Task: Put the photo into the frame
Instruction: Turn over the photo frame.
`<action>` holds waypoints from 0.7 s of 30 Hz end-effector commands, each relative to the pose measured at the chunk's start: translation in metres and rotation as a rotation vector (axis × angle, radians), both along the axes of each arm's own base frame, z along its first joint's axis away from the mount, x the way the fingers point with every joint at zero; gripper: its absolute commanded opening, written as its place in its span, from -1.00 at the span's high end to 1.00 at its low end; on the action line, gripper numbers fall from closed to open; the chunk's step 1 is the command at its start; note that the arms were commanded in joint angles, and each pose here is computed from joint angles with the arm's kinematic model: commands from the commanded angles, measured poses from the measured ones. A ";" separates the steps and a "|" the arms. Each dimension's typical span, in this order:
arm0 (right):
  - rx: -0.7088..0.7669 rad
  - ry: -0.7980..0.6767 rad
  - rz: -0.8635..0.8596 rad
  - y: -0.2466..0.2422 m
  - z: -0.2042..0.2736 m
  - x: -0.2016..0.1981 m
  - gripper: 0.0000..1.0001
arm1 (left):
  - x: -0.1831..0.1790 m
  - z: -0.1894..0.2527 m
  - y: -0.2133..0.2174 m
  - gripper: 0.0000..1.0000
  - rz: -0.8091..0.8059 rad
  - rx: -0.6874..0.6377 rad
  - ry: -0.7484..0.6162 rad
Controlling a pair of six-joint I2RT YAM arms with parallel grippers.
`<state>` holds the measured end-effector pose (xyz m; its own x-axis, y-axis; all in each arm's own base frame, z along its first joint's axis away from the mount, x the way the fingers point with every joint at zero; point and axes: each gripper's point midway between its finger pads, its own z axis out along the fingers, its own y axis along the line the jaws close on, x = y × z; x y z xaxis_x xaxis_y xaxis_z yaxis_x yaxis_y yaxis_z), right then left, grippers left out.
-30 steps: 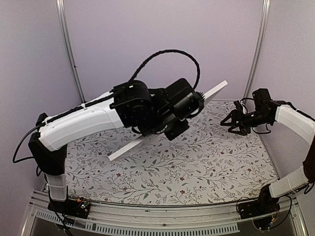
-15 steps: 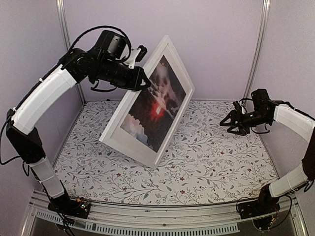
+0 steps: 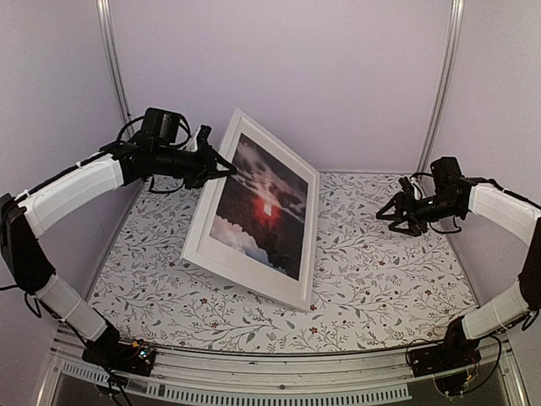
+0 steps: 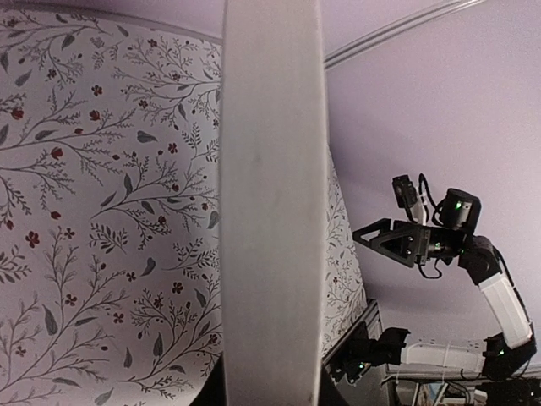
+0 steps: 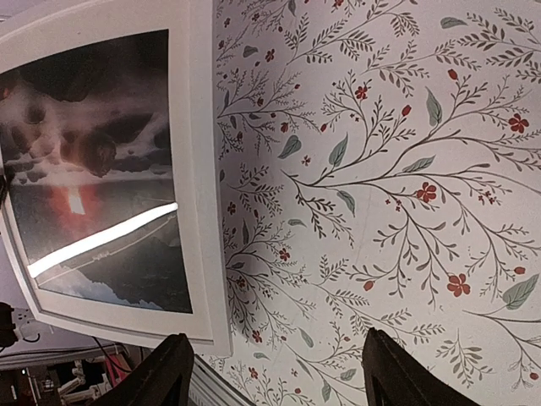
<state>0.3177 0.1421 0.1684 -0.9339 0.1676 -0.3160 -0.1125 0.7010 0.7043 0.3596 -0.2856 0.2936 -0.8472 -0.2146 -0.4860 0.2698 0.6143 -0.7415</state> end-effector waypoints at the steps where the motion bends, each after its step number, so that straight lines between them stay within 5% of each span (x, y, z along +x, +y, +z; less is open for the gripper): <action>1: 0.027 0.008 0.005 0.002 -0.005 0.000 -0.45 | -0.007 0.091 -0.003 1.00 -0.050 -0.330 -0.183; 21: 0.068 0.025 0.024 0.007 -0.022 -0.005 -0.47 | 0.000 -0.057 -0.012 1.00 0.006 -0.347 0.067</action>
